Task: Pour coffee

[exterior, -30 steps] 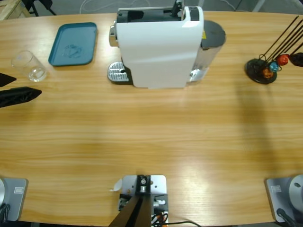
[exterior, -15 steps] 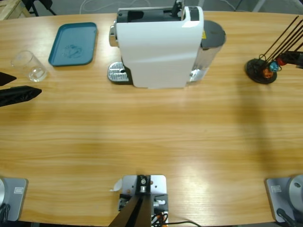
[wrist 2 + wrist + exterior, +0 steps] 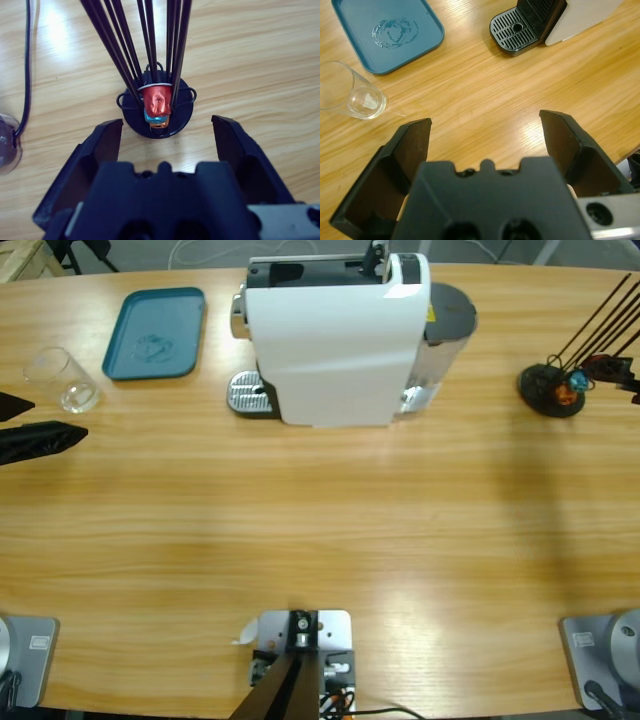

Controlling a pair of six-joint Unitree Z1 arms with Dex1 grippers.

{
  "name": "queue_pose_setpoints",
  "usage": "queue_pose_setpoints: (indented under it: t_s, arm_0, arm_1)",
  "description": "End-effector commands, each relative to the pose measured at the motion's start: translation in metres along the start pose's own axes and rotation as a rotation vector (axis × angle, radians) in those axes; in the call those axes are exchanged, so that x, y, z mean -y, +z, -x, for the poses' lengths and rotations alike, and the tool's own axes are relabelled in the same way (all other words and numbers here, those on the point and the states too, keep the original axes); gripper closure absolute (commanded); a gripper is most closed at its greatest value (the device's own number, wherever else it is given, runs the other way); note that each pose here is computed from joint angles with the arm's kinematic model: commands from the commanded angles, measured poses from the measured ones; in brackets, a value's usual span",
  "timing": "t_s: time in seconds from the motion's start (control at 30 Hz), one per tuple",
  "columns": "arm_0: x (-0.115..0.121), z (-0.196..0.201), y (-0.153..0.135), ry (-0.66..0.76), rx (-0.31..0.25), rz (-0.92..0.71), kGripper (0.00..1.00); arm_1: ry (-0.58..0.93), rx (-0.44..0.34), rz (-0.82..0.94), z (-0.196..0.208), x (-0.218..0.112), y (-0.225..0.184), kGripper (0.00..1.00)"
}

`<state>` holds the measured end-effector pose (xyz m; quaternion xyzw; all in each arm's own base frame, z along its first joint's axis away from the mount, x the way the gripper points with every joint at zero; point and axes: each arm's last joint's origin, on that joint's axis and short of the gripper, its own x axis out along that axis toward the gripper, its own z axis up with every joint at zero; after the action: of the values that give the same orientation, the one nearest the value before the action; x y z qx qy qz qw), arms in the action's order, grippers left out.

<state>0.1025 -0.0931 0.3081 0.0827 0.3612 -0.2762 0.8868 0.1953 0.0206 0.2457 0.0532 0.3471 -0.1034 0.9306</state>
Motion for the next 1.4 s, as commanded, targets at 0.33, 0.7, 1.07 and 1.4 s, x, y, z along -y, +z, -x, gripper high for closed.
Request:
queue_pose_setpoints:
  t_s: [0.33, 0.7, 1.07, 1.4]
  arm_0:
    - [0.000, -0.007, -0.010, 0.012, -0.035, -0.019, 0.069]
    - [0.000, -0.008, -0.010, 0.013, -0.036, -0.019, 0.069]
    - [0.000, -0.007, -0.010, 0.012, -0.034, -0.019, 0.069]
    - [0.000, -0.008, -0.010, 0.013, -0.036, -0.019, 0.069]
  arm_1:
    - [-0.017, -0.040, -0.001, -0.018, 0.000, -0.007, 0.276]
    - [-0.025, -0.047, -0.001, -0.020, 0.000, -0.008, 0.403]
    - [-0.016, -0.067, 0.008, -0.026, -0.002, -0.009, 0.538]
    - [-0.017, -0.066, 0.007, -0.029, -0.003, -0.008, 0.538]
